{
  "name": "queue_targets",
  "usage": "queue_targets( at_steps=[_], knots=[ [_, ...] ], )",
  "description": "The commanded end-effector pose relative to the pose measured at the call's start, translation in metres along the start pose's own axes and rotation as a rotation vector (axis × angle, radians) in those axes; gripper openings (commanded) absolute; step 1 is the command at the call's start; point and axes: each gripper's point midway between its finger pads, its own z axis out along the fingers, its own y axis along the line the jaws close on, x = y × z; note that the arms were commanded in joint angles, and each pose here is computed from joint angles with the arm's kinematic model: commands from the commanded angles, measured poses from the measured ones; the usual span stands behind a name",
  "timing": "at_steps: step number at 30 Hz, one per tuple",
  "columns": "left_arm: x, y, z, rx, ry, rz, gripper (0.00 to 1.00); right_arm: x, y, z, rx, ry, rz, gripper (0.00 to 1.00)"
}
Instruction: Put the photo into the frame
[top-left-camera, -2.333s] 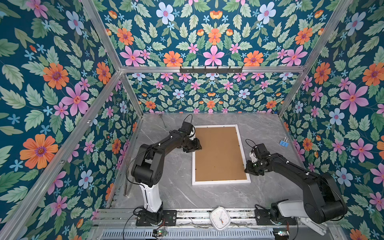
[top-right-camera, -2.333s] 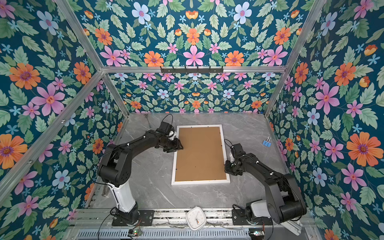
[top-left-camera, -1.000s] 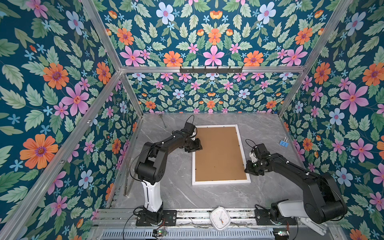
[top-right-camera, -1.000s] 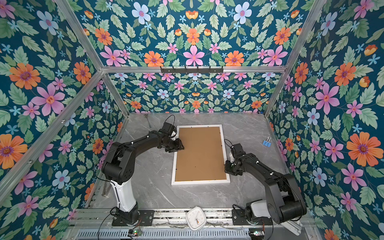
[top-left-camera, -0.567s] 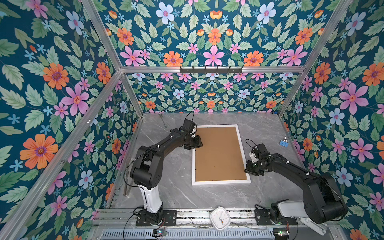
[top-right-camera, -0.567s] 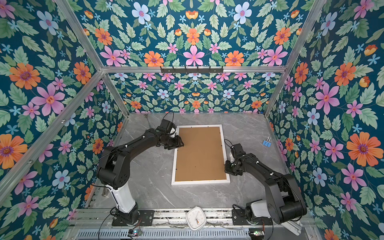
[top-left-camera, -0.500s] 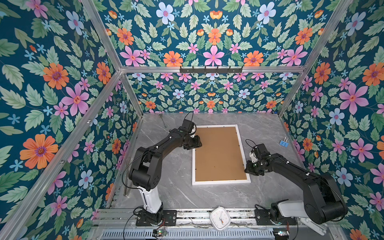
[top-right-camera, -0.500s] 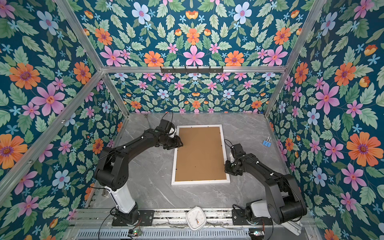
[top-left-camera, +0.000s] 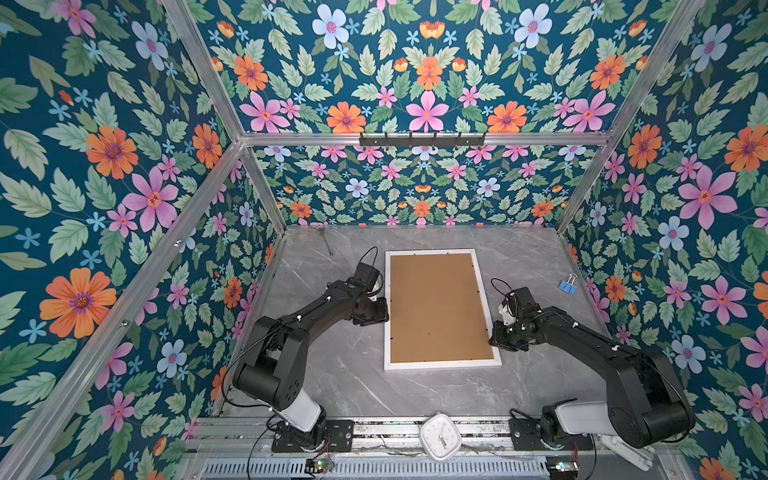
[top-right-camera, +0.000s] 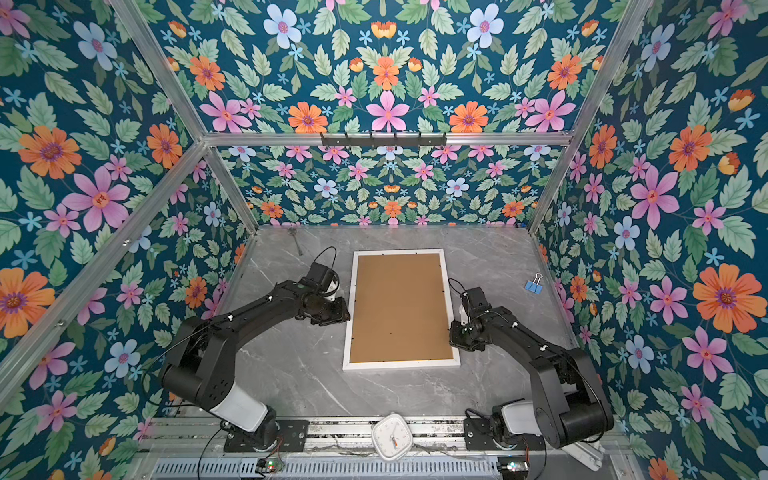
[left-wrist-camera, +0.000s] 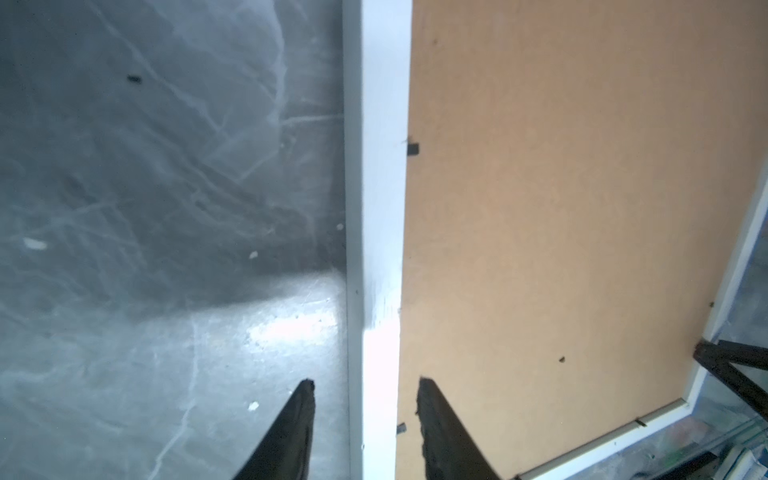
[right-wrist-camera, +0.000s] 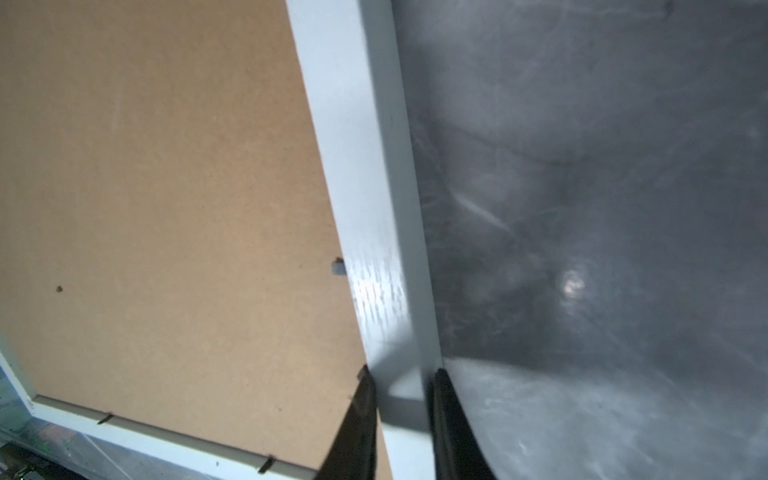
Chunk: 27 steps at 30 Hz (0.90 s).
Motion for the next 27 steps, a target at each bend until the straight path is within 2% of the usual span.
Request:
queue_targets(
  at_steps=[1, 21, 25, 27],
  knots=[
    [0.006, 0.003, 0.001, -0.006, -0.005, 0.001, 0.44, 0.001, -0.001, 0.003, 0.004, 0.008, 0.031, 0.10],
    [0.020, 0.001, 0.024, -0.050, 0.024, 0.006, 0.43, 0.003, 0.000, 0.002, -0.001, 0.013, 0.032, 0.12],
    [0.020, 0.003, 0.026, -0.060, 0.025, 0.001, 0.38, 0.003, 0.000, -0.001, -0.003, 0.004, 0.031, 0.15],
    [0.021, 0.005, 0.029, -0.068, 0.031, -0.007, 0.31, 0.003, 0.000, -0.003, -0.003, -0.001, 0.030, 0.18]
  ],
)
